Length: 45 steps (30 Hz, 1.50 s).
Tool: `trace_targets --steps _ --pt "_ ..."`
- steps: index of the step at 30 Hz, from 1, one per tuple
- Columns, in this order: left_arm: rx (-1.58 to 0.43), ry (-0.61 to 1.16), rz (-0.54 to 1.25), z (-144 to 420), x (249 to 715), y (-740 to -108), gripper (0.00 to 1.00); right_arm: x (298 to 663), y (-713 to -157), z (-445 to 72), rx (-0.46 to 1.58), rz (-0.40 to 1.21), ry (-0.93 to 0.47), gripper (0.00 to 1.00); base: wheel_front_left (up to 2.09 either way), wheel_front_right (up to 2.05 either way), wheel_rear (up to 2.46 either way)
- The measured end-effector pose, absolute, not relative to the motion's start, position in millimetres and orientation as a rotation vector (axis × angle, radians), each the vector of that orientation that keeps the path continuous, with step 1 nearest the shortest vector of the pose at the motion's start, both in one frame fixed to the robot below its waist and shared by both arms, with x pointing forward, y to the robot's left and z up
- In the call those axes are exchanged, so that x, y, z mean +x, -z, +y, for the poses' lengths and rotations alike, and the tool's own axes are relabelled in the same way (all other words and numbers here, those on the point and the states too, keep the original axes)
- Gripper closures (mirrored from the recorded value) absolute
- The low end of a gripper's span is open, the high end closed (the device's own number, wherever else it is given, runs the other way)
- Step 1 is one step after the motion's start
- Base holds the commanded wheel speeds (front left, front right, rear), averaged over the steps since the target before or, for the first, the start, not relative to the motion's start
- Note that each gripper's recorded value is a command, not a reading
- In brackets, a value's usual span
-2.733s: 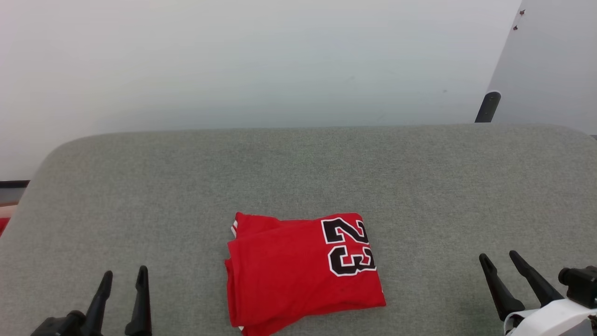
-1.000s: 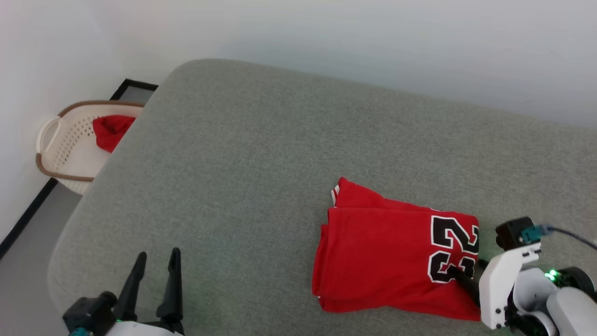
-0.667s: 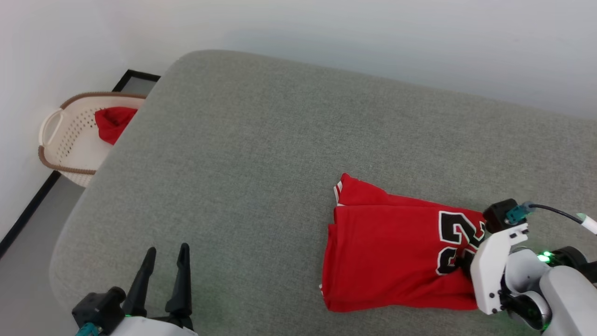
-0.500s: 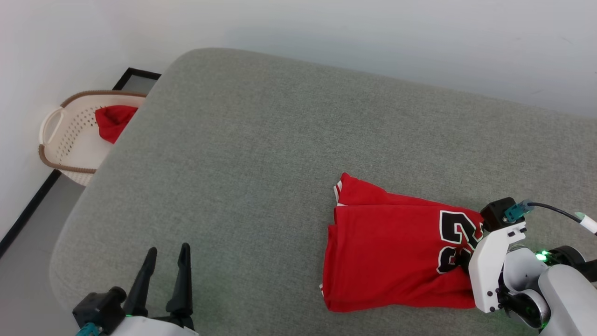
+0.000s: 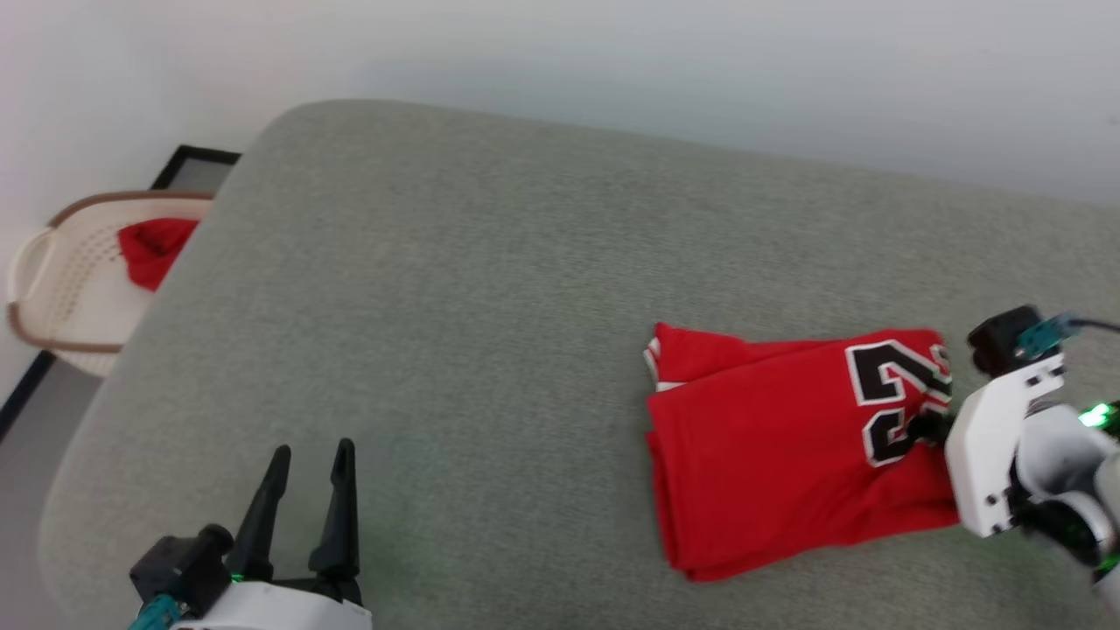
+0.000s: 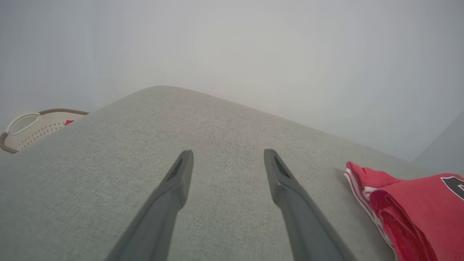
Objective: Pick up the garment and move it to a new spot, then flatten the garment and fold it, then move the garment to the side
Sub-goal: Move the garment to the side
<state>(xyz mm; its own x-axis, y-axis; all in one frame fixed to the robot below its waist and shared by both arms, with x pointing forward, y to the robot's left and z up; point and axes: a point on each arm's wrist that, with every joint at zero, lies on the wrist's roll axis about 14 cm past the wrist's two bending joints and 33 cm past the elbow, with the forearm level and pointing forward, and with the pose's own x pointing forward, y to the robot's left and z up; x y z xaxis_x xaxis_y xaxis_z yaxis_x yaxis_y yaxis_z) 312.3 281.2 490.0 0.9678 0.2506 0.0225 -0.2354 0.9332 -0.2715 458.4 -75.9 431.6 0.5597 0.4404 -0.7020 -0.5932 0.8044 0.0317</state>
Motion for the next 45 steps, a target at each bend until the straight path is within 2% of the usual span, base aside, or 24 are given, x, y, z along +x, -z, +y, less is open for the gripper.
trace_targets --steps 16,33,45 --pt "-0.258 -0.034 -0.085 227.9 385.1 -503.5 0.0 491.4 -475.5 -200.9 -0.268 0.674 -0.35 1.0 0.0 0.0 0.0" --pt "-0.255 0.205 -0.051 155.5 458.3 -487.1 0.0 485.5 -485.0 -346.1 -0.34 0.657 -0.031 1.0 0.0 0.0 0.0" --pt "-0.259 0.315 0.001 119.4 493.9 -456.0 0.0 485.5 -477.3 -423.3 -0.446 0.676 0.134 1.0 0.0 0.0 0.0"
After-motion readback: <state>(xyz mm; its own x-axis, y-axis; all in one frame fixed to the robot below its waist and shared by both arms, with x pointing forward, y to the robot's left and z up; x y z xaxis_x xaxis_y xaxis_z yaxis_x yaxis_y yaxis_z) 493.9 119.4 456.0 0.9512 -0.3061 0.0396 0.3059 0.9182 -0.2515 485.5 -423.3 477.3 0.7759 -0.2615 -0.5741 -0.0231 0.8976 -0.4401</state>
